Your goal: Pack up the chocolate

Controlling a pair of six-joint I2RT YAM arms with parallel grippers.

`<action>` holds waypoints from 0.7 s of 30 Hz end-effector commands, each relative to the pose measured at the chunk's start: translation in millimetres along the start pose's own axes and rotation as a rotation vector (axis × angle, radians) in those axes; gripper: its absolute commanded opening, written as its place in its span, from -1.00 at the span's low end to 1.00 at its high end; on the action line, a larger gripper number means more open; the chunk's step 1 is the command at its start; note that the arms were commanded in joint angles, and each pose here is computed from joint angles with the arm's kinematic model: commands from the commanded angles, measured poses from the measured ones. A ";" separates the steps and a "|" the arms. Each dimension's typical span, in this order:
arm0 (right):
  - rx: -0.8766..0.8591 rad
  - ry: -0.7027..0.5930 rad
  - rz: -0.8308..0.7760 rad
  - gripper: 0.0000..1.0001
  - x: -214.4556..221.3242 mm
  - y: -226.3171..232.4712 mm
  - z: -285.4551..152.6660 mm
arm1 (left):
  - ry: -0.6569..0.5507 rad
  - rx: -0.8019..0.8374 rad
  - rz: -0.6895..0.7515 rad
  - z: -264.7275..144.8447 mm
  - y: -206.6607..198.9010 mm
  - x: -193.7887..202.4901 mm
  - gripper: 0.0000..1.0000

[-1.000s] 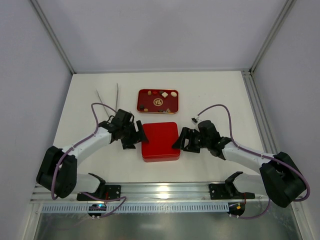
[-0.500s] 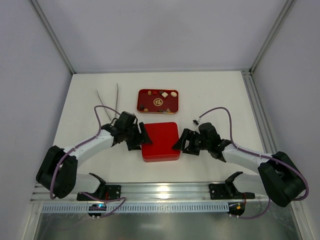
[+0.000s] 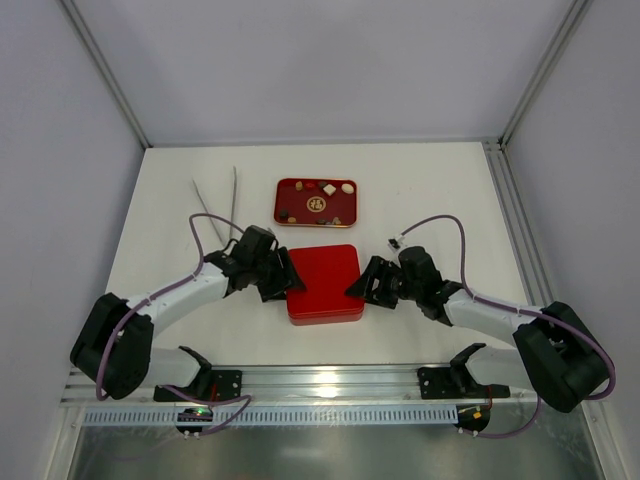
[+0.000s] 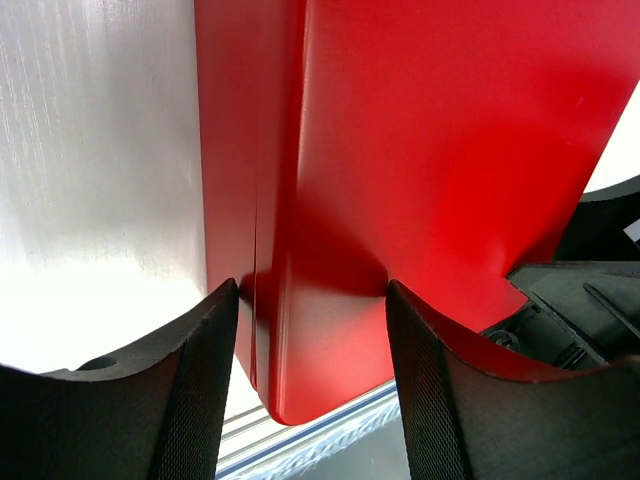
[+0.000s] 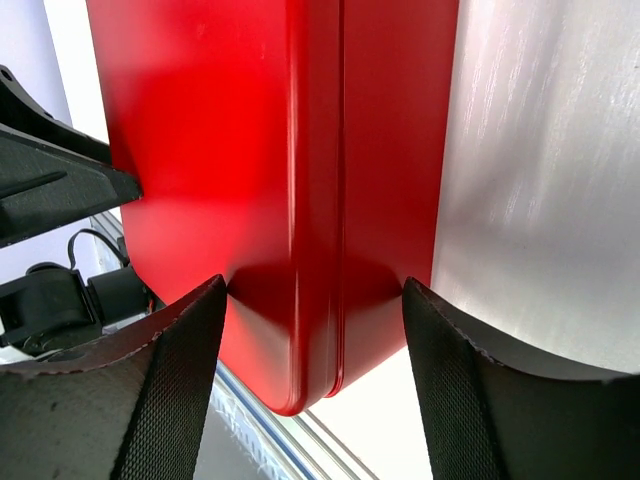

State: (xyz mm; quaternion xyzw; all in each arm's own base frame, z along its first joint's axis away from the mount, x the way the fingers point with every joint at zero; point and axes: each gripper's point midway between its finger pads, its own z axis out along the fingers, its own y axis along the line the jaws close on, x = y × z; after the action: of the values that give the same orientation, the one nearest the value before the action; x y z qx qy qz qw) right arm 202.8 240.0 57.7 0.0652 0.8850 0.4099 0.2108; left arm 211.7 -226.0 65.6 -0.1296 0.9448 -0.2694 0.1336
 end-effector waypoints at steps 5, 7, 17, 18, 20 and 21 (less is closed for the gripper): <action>0.009 0.023 -0.002 0.13 14.0 -4.1 3.3 | 0.076 -0.163 -0.004 15.3 39.4 30.3 -0.12; 0.011 0.025 -0.003 0.01 14.9 -4.2 4.2 | 0.080 -0.164 -0.001 16.9 39.3 32.0 -0.20; 0.027 0.028 -0.016 -0.30 21.3 -3.4 2.6 | 0.102 -0.198 0.060 26.8 32.9 23.4 -0.34; 0.031 0.029 -0.019 -0.34 22.1 -4.5 1.4 | 0.100 -0.192 0.064 27.3 29.5 21.2 -0.38; 0.032 0.024 -0.026 -0.36 21.3 -3.5 -0.4 | 0.109 -0.194 0.073 29.1 29.6 21.5 -0.40; 0.040 0.028 -0.029 -0.33 22.3 -5.1 -1.1 | 0.110 -0.196 0.076 30.7 28.5 19.7 -0.40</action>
State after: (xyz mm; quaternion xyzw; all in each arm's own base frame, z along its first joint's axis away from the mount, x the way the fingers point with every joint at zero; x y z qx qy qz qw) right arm 211.7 236.2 60.1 0.0806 0.8825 0.3908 0.2490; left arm 227.2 -232.7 62.9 -0.1149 0.9556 -0.2358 0.1344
